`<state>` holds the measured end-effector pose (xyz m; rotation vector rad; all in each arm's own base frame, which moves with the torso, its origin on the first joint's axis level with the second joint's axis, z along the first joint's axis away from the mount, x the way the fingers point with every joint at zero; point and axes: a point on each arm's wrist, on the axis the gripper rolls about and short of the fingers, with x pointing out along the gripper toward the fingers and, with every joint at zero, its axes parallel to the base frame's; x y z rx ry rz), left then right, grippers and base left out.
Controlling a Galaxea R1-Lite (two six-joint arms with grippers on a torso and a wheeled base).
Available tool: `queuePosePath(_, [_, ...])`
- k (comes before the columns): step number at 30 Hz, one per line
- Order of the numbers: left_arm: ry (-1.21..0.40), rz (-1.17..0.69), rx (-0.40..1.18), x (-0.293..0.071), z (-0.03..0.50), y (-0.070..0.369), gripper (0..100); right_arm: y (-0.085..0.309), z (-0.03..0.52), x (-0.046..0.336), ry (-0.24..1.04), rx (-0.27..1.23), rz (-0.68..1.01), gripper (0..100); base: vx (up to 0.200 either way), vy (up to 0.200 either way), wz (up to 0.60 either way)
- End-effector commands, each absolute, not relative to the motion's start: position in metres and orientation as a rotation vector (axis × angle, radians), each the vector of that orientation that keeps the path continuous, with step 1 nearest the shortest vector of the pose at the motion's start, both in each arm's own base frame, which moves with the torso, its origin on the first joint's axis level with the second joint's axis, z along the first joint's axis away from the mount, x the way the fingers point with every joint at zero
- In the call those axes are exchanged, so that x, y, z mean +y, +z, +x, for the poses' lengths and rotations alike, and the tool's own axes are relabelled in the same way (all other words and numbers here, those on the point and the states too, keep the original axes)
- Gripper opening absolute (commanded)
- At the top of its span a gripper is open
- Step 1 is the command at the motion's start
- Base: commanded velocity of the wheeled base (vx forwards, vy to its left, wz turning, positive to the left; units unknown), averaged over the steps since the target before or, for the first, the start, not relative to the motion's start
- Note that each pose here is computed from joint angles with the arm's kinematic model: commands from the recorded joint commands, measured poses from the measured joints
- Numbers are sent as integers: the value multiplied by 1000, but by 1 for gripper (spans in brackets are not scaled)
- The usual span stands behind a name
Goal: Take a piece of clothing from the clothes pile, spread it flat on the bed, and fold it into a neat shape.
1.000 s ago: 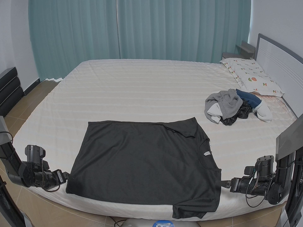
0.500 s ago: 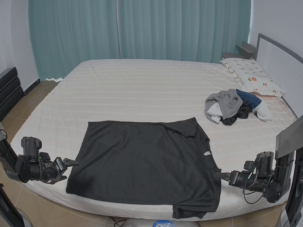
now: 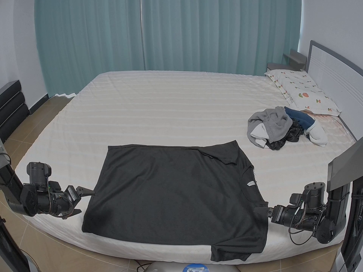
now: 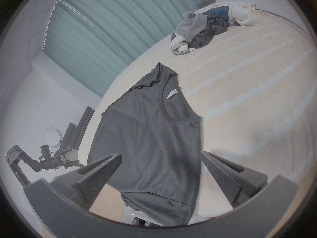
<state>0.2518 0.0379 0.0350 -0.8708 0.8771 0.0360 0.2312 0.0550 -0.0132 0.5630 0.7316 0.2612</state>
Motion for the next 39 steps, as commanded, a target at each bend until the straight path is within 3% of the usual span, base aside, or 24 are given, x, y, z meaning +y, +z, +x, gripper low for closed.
queuePosePath(1, [33,-878,891,38,253,31,100,-13,232,55,266,722,563,100,0,200,0])
queuePosePath(27, [-9,-911,903,36,254,32,100,-6,252,62,285,644,613,100,8,8,0])
queuePosePath(32, [-15,-933,929,32,255,27,100,-4,269,75,317,595,600,100,200,0,0])
queuePosePath(39, [-31,-951,956,32,255,21,100,2,300,99,307,581,575,100,0,0,0])
